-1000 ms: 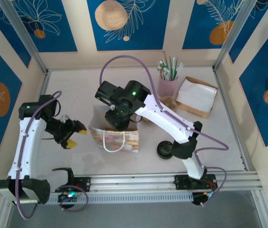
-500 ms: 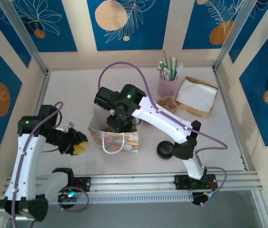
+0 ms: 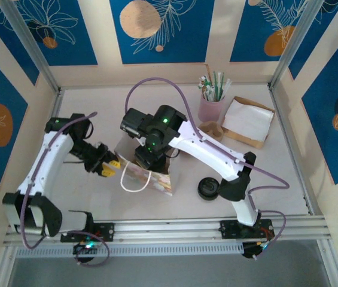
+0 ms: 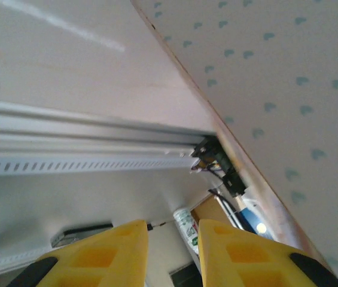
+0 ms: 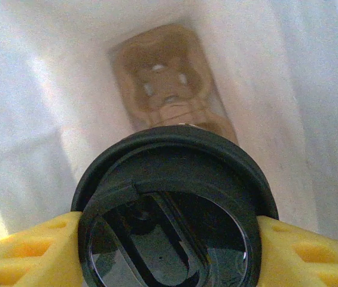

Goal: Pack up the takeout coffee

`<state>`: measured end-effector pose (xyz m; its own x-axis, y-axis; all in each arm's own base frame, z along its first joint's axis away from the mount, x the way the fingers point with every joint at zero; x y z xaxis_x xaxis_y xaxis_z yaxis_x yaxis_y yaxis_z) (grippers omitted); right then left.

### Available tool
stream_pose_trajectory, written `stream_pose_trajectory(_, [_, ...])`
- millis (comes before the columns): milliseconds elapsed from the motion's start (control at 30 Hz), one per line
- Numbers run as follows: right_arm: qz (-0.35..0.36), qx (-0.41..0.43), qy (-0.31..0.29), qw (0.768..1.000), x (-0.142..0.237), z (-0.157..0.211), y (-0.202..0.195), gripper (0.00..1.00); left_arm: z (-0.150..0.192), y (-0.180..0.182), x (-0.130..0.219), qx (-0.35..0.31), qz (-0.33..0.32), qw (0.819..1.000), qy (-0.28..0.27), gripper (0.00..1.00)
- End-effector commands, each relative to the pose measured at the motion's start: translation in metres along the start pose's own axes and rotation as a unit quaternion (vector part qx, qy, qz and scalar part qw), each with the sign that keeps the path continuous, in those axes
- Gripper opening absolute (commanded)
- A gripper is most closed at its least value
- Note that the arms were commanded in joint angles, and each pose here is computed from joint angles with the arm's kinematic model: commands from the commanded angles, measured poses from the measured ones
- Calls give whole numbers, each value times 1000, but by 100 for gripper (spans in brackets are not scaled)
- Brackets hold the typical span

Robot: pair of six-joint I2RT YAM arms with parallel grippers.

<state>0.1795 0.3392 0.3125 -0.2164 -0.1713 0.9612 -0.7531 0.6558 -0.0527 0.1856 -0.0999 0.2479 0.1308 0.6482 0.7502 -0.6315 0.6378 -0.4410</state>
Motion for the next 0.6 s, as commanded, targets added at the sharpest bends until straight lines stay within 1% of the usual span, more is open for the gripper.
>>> stream_pose_trajectory(0, [-12, 7, 66, 998, 19, 41, 1, 58, -13, -15, 7, -23, -2, 999, -31, 28])
stream_pose_trajectory(133, [-8, -9, 76, 997, 18, 47, 0, 58, -21, -21, 6, -20, 7, 999, -34, 28])
stream_pose_trajectory(367, [-22, -41, 119, 992, 4, 54, -11, 58, -22, -20, 10, -28, -13, 999, -41, 28])
stream_pose_trajectory(567, [-35, -58, 140, 988, -1, 60, -14, 58, -21, -17, 16, -39, -37, 997, -49, 29])
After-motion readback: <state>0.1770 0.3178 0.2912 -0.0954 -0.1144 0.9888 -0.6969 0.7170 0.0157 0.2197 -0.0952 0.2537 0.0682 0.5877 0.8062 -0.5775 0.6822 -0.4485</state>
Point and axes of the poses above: each hand's point on the last joint's axis, 136 mm out from that joint toward the fingers, its own x axis back along the fingers, its own y axis along the line the jaws close on, z = x × y, the point moved 5 cm from there along x, back along the fingers, and after that the axes turned 4 degrees about x, right-handed, at the moved point
